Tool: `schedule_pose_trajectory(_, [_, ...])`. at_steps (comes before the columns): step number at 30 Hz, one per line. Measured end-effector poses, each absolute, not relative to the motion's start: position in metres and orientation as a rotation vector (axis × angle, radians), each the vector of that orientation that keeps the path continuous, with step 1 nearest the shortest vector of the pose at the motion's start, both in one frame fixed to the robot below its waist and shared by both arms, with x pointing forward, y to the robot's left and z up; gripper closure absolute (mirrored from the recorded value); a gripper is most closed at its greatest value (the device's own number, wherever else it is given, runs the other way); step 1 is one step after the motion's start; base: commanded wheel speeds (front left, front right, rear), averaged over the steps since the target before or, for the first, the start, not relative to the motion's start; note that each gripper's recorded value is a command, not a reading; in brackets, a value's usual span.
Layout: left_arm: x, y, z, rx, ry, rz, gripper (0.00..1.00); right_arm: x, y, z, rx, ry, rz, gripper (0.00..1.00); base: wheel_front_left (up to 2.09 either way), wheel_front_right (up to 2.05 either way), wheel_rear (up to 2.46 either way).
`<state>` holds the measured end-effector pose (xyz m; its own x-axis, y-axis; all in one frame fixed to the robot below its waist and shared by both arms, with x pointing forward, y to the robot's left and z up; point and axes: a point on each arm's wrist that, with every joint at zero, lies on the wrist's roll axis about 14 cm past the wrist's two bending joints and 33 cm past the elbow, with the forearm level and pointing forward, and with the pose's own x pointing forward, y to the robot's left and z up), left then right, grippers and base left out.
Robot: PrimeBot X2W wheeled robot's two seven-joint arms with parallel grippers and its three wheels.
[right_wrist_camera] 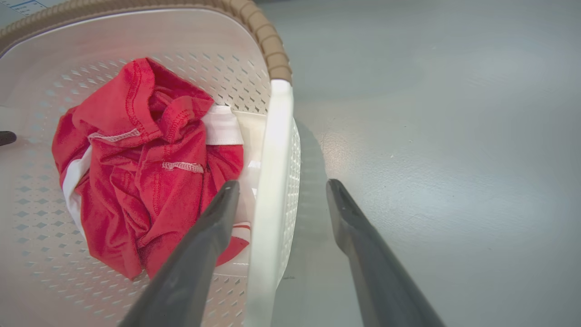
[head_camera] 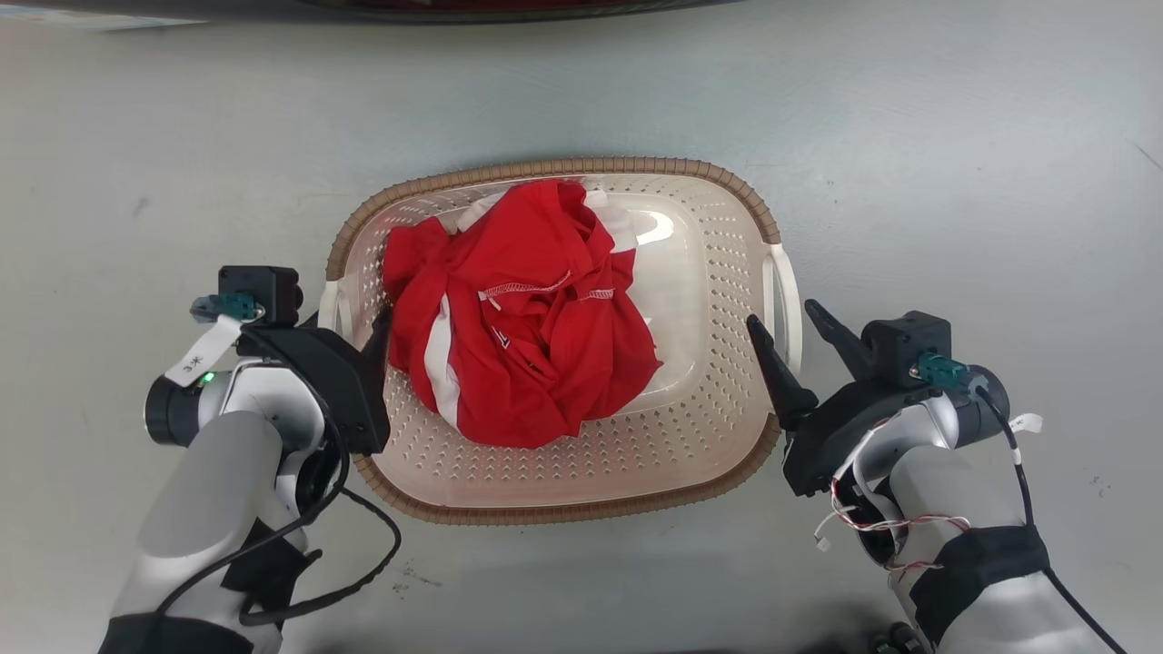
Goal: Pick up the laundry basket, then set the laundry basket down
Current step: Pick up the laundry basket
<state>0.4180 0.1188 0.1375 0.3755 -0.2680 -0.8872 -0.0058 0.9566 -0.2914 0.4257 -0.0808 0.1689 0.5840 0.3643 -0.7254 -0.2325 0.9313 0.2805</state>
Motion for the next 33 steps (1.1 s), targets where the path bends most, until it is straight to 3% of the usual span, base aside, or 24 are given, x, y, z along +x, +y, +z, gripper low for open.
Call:
schedule_pose_trajectory(1, [0.419,0.119,0.137,-0.271,1.183,-0.17,0.87,0.425,-0.08,0.166,0.158,0.898,0.356,0.89,0.0,0.0,0.0])
schedule_pose_trajectory(2, [0.419,0.119,0.136,-0.273,1.186,-0.167,1.0,0.424,-0.079,0.165,0.154,0.908,0.36,1.0,0.0,0.0,0.0])
schedule_pose_trajectory(33, [0.426,0.113,0.174,-0.366,1.194,-0.106,1.0,0.434,-0.08,0.187,0.122,0.982,0.37,1.0,0.0,0.0,0.0])
